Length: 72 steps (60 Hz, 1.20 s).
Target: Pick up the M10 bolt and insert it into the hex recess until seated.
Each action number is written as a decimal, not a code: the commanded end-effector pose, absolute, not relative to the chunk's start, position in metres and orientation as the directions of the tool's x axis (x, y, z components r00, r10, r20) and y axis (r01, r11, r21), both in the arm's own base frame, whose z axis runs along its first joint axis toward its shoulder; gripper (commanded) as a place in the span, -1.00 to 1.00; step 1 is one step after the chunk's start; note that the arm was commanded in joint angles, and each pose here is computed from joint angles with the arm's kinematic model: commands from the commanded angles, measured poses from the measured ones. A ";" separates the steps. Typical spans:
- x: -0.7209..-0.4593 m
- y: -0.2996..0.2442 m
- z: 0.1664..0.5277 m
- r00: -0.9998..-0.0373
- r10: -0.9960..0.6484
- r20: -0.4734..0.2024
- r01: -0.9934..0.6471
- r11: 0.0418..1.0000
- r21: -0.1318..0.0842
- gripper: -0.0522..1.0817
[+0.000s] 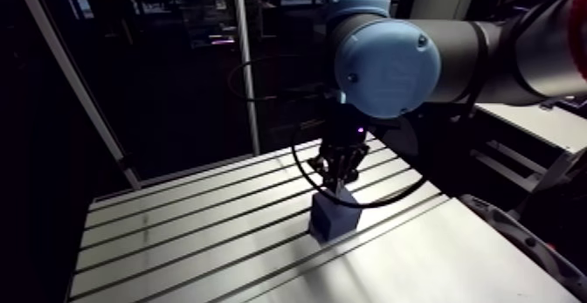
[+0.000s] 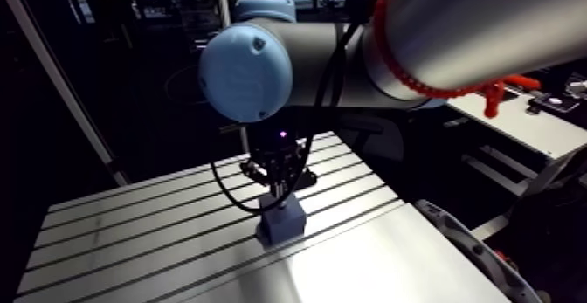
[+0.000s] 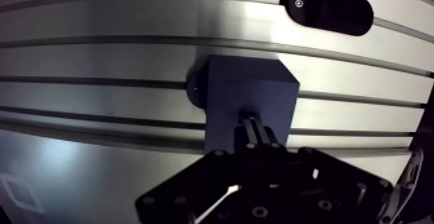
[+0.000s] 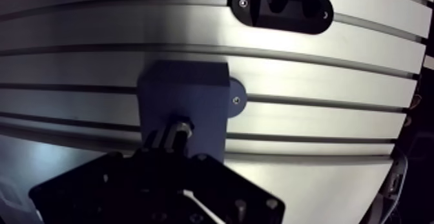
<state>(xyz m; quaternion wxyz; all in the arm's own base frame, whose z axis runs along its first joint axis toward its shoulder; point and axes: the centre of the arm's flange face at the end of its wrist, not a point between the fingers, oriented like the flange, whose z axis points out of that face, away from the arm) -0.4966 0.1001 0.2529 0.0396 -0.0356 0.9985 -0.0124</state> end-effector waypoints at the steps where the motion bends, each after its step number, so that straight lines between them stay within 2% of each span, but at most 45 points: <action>1: -0.497 0.101 0.251 -0.994 -0.073 -0.081 -0.071 0.997 -0.028 0.99; 72: -0.497 0.103 0.239 -0.992 -0.074 -0.100 -0.070 0.997 -0.037 0.99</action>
